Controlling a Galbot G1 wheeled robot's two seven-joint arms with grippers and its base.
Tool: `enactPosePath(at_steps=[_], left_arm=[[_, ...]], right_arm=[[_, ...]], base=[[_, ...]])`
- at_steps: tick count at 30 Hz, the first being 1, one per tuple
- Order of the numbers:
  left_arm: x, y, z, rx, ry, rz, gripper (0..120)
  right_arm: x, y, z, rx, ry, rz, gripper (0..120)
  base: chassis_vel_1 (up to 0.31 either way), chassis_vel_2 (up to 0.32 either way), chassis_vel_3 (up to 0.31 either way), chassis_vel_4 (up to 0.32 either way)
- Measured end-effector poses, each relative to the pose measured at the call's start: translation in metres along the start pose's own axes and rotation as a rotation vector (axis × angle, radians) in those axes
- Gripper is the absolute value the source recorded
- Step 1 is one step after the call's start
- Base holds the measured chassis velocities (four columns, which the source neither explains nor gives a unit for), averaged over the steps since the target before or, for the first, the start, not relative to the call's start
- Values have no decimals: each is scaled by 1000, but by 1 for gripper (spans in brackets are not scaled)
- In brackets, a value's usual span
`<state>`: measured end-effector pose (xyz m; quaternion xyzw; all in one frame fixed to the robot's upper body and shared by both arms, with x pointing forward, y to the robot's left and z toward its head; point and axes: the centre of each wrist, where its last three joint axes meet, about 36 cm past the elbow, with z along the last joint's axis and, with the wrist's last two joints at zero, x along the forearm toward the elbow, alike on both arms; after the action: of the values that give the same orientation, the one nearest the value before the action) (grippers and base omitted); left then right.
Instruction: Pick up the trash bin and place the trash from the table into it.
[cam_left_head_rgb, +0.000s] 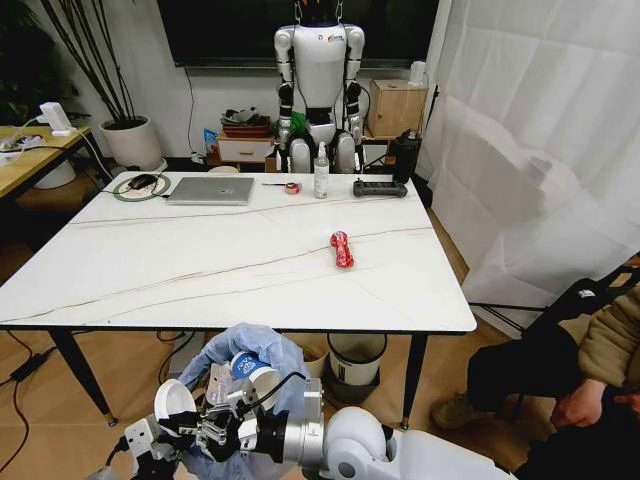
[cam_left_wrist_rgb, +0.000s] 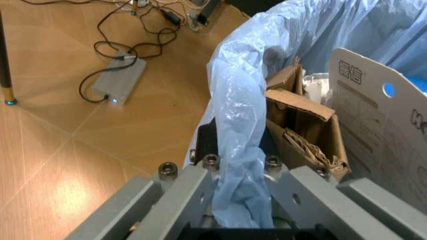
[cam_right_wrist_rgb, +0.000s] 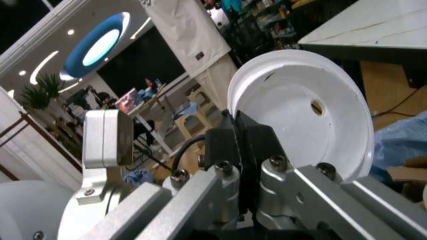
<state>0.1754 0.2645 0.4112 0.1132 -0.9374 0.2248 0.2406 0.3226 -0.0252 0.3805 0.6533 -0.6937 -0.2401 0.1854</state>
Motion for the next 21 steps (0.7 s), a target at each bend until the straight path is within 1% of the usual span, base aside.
enactPosePath(at_steps=[8, 21], left_arm=[[0, -1, 0, 4, 0, 2, 0], [1, -1, 0, 2, 0, 2, 0]], right_arm=[[-4, -3, 6, -8, 4, 8, 0], [3, -11, 10, 0, 11, 37, 0]], base=[[0, 0, 0, 0], [0, 0, 0, 0]])
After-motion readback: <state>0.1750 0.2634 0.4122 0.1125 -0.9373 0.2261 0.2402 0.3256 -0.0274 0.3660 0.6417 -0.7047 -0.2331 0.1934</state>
